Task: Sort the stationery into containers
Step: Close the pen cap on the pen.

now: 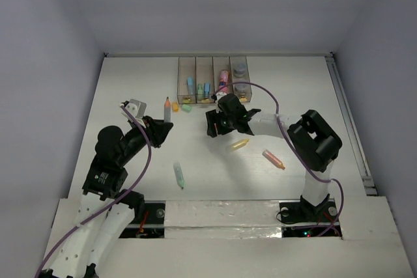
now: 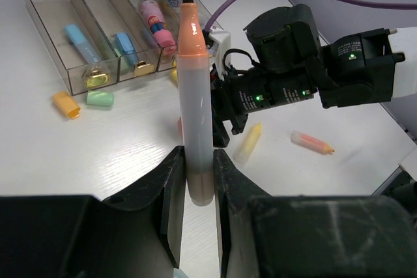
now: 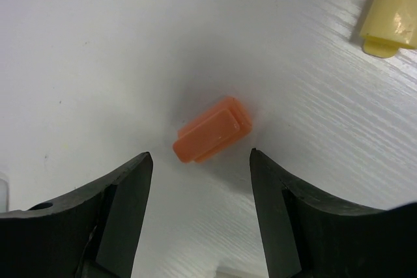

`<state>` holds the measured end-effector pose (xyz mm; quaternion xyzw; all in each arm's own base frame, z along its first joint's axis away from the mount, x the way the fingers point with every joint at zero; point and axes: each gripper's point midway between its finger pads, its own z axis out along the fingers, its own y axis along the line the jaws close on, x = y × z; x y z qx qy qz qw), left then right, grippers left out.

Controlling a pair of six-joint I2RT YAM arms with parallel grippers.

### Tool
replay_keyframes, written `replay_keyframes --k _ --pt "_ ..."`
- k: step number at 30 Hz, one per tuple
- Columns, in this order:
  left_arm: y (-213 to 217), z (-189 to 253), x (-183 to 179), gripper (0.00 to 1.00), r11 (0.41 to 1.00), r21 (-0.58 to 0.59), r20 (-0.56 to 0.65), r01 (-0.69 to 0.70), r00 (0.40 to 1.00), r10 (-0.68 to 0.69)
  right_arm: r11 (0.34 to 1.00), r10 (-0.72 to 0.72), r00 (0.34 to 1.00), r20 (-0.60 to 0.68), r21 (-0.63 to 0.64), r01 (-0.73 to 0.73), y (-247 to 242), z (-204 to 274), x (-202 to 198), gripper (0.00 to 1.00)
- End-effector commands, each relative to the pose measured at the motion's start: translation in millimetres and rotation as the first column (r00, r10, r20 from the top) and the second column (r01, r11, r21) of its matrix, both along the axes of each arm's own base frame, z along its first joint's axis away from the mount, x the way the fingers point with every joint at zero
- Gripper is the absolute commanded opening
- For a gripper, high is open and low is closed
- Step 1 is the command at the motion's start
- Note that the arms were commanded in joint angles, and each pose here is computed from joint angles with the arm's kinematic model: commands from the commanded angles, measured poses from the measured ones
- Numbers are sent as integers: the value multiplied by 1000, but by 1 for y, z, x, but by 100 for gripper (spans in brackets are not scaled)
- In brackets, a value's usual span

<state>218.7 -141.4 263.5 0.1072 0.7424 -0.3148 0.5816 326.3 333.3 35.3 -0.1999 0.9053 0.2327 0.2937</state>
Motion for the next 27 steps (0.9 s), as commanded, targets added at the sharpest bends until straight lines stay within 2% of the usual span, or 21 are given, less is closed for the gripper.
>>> replay_keyframes --k 1,10,18,22,27 --pt "-2 27 1 0 1000 -27 83 15 996 -12 999 23 999 -30 42 -22 13 11 -11 67" --pt "-2 26 1 0 1000 -25 81 15 997 -13 1000 -14 1000 -2 -15 14 18 4 13 67" --pt "-2 29 0 0 999 -27 88 19 996 -17 988 -38 999 27 -150 41 10 -7 18 66" --pt "-2 28 0 0 999 -27 88 19 996 -17 974 -44 999 31 -219 50 4 -13 19 52" --pt "-1 28 1 0 1000 -27 88 12 996 -9 946 -80 995 52 -311 92 -6 -20 19 46"
